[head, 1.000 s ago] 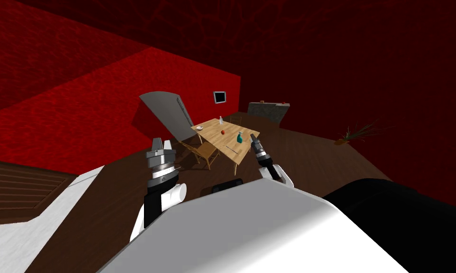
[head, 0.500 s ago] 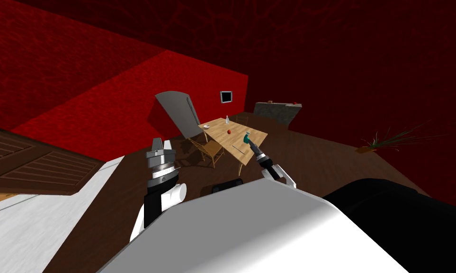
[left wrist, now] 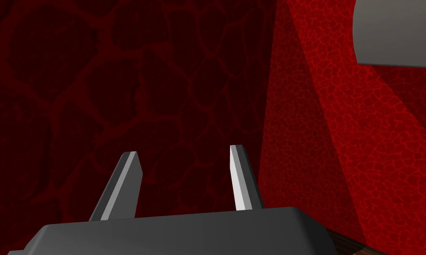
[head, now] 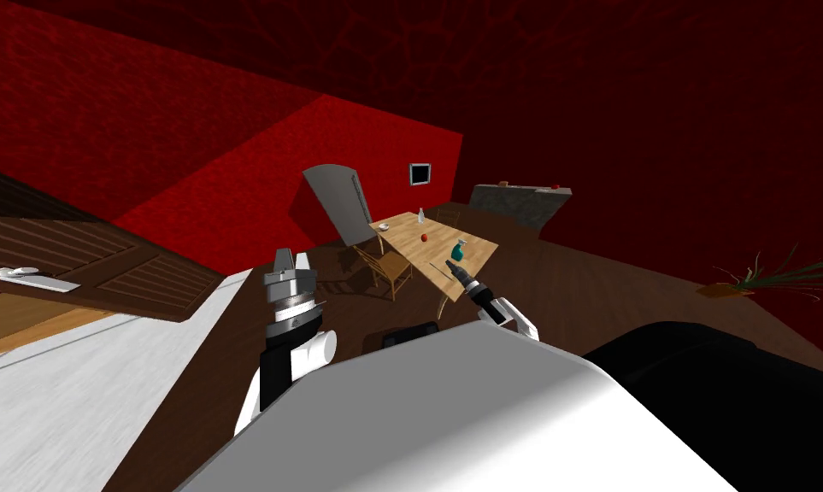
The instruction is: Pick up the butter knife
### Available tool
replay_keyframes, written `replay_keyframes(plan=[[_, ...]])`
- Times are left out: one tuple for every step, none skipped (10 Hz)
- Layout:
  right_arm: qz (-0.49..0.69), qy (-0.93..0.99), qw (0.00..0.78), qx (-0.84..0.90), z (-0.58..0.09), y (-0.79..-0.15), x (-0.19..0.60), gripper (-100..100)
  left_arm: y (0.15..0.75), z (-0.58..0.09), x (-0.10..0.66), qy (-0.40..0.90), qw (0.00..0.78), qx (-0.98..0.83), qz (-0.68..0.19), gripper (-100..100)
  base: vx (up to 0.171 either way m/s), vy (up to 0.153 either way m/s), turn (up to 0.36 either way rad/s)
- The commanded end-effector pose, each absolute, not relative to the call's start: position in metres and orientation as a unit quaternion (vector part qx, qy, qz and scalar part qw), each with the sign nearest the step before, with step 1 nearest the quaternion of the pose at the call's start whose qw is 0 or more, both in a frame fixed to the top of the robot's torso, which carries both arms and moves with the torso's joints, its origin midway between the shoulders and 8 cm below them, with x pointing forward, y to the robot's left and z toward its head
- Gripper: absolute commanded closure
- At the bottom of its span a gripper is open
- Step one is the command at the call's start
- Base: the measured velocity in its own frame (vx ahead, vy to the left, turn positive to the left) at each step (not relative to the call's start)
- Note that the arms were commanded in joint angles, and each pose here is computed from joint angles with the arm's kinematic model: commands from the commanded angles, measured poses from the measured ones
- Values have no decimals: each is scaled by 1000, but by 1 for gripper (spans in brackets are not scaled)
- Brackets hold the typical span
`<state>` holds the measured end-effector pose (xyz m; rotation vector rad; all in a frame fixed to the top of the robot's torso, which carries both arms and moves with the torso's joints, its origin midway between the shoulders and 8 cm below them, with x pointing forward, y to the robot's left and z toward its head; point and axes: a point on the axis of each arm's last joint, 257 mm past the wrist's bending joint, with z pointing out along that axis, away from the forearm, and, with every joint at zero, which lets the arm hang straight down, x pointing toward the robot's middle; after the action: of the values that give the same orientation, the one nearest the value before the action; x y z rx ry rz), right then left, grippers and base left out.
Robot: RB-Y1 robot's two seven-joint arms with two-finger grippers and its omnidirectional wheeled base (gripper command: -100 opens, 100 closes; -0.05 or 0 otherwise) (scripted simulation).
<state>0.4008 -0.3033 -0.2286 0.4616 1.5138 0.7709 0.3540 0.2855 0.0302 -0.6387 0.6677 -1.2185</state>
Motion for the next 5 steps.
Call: replay_keyframes(plan=[[307,694,625,185,-253,-316,395,-100,286,30,354,302,722,-289,-552,0,24,93,152],[289,712,617,171,-266,-324,392,-100,285,30,354,302,722,-289,-552,0,38,103,246],[283,718,613,172,-273,-327,390,-100,285,30,354,302,722,-289,-552,0,39,66,99],[259,740,600,159,-293,-338,384,-100,286,30,354,302,722,-289,-552,0,45,66,196],[239,758,589,145,-307,-348,378,-100,286,30,354,302,722,-289,-552,0,66,83,297]])
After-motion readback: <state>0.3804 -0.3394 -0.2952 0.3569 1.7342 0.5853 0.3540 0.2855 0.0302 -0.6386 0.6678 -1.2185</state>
